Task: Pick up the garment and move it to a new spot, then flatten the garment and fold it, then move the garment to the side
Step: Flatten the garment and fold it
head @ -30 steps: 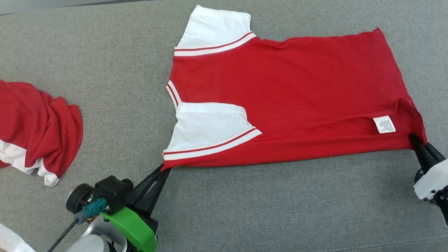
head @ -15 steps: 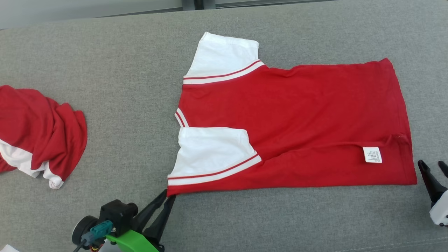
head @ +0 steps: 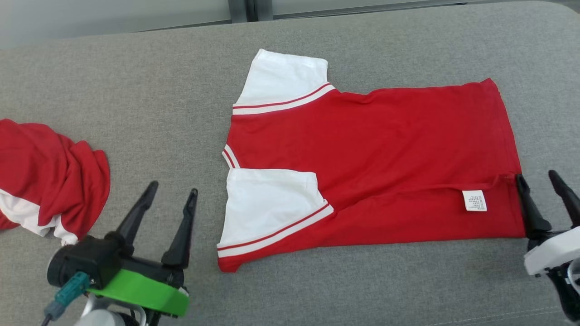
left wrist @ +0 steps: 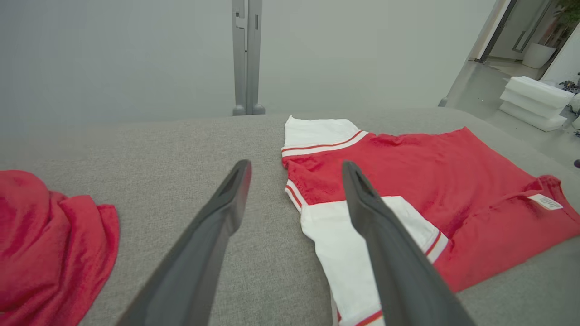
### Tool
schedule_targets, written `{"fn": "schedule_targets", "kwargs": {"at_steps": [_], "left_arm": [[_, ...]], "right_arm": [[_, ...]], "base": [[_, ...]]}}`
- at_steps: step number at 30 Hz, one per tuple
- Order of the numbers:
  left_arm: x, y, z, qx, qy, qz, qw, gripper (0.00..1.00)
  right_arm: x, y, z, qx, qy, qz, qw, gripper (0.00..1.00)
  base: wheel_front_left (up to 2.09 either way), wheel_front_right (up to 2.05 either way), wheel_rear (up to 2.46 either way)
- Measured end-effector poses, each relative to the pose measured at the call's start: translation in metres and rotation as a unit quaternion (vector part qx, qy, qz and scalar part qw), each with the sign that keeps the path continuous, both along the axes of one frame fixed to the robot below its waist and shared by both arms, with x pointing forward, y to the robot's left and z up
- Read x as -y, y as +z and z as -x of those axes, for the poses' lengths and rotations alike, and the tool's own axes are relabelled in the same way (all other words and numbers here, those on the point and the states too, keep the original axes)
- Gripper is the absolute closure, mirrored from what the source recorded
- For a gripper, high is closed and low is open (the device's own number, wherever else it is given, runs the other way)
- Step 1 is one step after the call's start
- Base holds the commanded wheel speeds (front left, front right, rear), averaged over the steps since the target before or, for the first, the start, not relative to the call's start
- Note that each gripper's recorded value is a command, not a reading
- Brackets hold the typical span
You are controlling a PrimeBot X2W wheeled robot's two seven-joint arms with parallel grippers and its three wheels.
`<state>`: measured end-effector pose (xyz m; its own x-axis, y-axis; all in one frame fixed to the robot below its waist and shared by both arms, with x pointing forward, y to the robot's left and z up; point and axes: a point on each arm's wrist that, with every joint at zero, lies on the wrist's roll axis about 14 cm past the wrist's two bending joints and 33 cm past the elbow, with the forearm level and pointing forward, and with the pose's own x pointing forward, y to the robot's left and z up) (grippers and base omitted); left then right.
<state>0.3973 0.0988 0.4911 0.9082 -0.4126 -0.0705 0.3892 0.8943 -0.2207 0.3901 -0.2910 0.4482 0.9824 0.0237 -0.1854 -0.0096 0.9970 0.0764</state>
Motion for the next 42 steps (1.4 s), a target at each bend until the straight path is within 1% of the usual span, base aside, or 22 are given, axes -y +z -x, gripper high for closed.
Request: {"fn": "schedule_targets", "kwargs": {"at_steps": [4, 6, 8, 12, 16, 19, 22, 23, 24, 25, 27, 30, 34, 39, 40, 41, 42], "left_arm": [[-0.003, 0.030, -0.018, 0.061, 0.016, 0.003, 0.998, 0.00], [-0.001, 0.036, -0.019, 0.070, 0.017, 0.007, 0.997, 0.00], [0.001, 0.041, -0.019, 0.078, 0.015, 0.010, 0.997, 0.00], [0.005, 0.035, -0.015, 0.077, 0.010, 0.004, 0.997, 0.00], [0.007, 0.028, -0.012, 0.070, 0.011, 0.007, 0.997, 0.00], [0.008, 0.025, -0.010, 0.068, 0.013, 0.009, 0.998, 0.00], [0.006, 0.024, -0.011, 0.070, 0.017, 0.007, 0.997, 0.00], [0.006, 0.023, -0.011, 0.069, 0.018, 0.007, 0.997, 0.00], [0.005, 0.022, -0.011, 0.068, 0.019, 0.007, 0.997, 0.00], [0.004, 0.021, -0.011, 0.067, 0.020, 0.007, 0.998, 0.00], [0.000, 0.020, -0.012, 0.066, 0.027, 0.004, 0.997, 0.00], [-0.003, 0.018, -0.013, 0.065, 0.031, 0.003, 0.997, 0.00], [-0.002, 0.017, -0.015, 0.065, 0.030, 0.004, 0.997, 0.00], [0.000, 0.016, -0.015, 0.065, 0.025, 0.005, 0.998, 0.00], [0.000, 0.015, -0.014, 0.065, 0.024, 0.005, 0.998, 0.00], [0.000, 0.015, -0.014, 0.065, 0.023, 0.004, 0.998, 0.00], [0.000, 0.015, -0.014, 0.066, 0.022, 0.003, 0.998, 0.00]], "right_arm": [[-0.020, -0.002, 0.001, 0.008, 0.004, -0.023, 1.000, 0.00], [-0.026, -0.005, 0.003, 0.007, 0.000, -0.038, 0.999, 0.00], [-0.026, -0.013, 0.009, -0.008, -0.006, -0.045, 0.999, 0.00], [-0.005, -0.036, 0.024, -0.054, -0.043, -0.048, 0.996, 0.00], [0.007, -0.060, 0.035, -0.107, -0.075, -0.065, 0.989, 0.00], [0.005, -0.077, 0.040, -0.140, -0.084, -0.083, 0.983, 0.00], [-0.001, -0.085, 0.039, -0.153, -0.082, -0.097, 0.980, 0.00], [-0.002, -0.086, 0.037, -0.155, -0.082, -0.102, 0.979, 0.68], [-0.003, -0.088, 0.036, -0.159, -0.076, -0.098, 0.979, 0.90], [-0.003, -0.089, 0.035, -0.163, -0.071, -0.093, 0.980, 1.00], [-0.002, -0.090, 0.035, -0.167, -0.061, -0.085, 0.980, 1.00], [0.004, -0.089, 0.037, -0.172, -0.044, -0.055, 0.983, 1.00], [0.025, -0.085, 0.043, -0.175, -0.049, -0.026, 0.983, 1.00], [0.037, -0.077, 0.045, -0.172, -0.053, -0.013, 0.984, 1.00], [0.039, -0.076, 0.046, -0.171, -0.057, -0.013, 0.983, 0.94], [0.042, -0.074, 0.046, -0.170, -0.061, -0.012, 0.984, 0.37], [0.046, -0.070, 0.045, -0.159, -0.069, -0.011, 0.985, 0.00]], "base": [[0.00, 0.00, 0.00], [0.00, 0.00, 0.00], [0.00, 0.00, 0.00], [0.00, 0.00, 0.00], [0.00, 0.00, 0.00], [0.00, 0.00, 0.00], [0.00, 0.00, 0.00], [0.00, 0.00, 0.00], [0.00, 0.00, 0.00], [0.00, 0.00, 0.00], [0.00, 0.00, 0.00], [0.00, 0.00, 0.00], [0.00, 0.00, 0.00], [0.00, 0.00, 0.00], [0.00, 0.00, 0.00], [0.00, 0.00, 0.00], [0.00, 0.00, 0.00]]}}
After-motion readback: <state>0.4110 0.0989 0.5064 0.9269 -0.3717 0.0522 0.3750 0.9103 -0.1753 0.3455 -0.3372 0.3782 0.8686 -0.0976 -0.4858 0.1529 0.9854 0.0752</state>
